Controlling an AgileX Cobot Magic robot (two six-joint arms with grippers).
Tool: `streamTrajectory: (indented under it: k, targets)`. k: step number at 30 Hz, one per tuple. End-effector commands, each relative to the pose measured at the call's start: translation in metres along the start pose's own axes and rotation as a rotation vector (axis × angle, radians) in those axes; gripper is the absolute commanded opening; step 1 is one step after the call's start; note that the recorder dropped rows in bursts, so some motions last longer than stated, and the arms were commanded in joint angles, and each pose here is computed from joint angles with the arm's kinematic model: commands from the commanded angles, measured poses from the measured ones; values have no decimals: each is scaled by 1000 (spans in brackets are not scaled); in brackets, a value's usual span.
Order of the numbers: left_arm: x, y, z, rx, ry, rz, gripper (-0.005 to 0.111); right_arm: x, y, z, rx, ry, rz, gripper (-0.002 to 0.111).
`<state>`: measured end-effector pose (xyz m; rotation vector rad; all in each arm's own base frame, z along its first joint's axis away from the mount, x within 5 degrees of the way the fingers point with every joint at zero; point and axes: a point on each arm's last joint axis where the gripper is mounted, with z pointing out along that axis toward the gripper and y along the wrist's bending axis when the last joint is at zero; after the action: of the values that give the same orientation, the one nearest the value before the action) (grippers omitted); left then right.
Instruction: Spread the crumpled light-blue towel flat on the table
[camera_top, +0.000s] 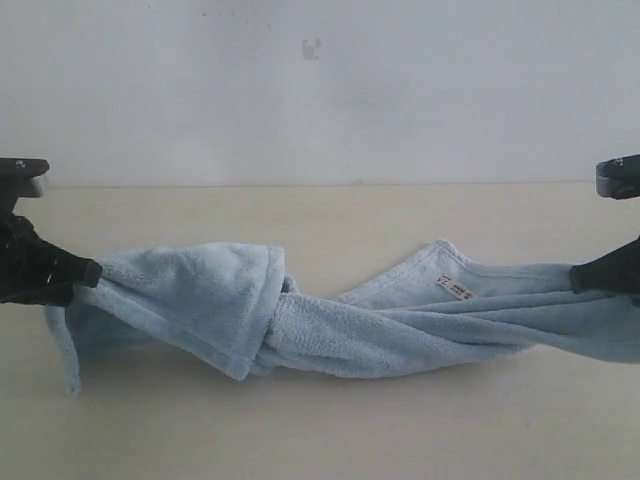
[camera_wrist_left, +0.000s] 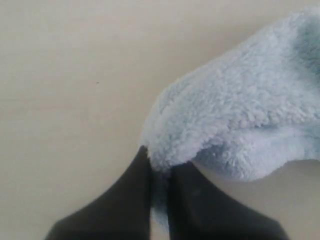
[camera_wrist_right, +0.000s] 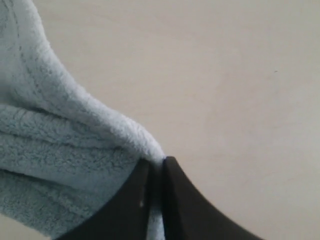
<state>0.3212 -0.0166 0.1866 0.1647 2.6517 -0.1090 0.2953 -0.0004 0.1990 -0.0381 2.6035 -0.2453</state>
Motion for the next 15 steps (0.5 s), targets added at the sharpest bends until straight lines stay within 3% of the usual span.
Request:
streamTrajectory:
  k: [1, 6, 12, 15]
  targets:
    - [14, 2, 15, 6, 73, 14, 4, 17, 2, 7, -28, -2, -14, 24]
    - [21, 2, 30, 14, 104, 46, 4, 20, 6, 10, -57, -41, -38, 42]
    - [11, 0, 28, 30, 32, -36, 4, 15, 8, 9, -83, -106, -37, 43]
    - [7, 1, 27, 30, 20, -34, 12, 11, 10, 9, -98, -140, -29, 43]
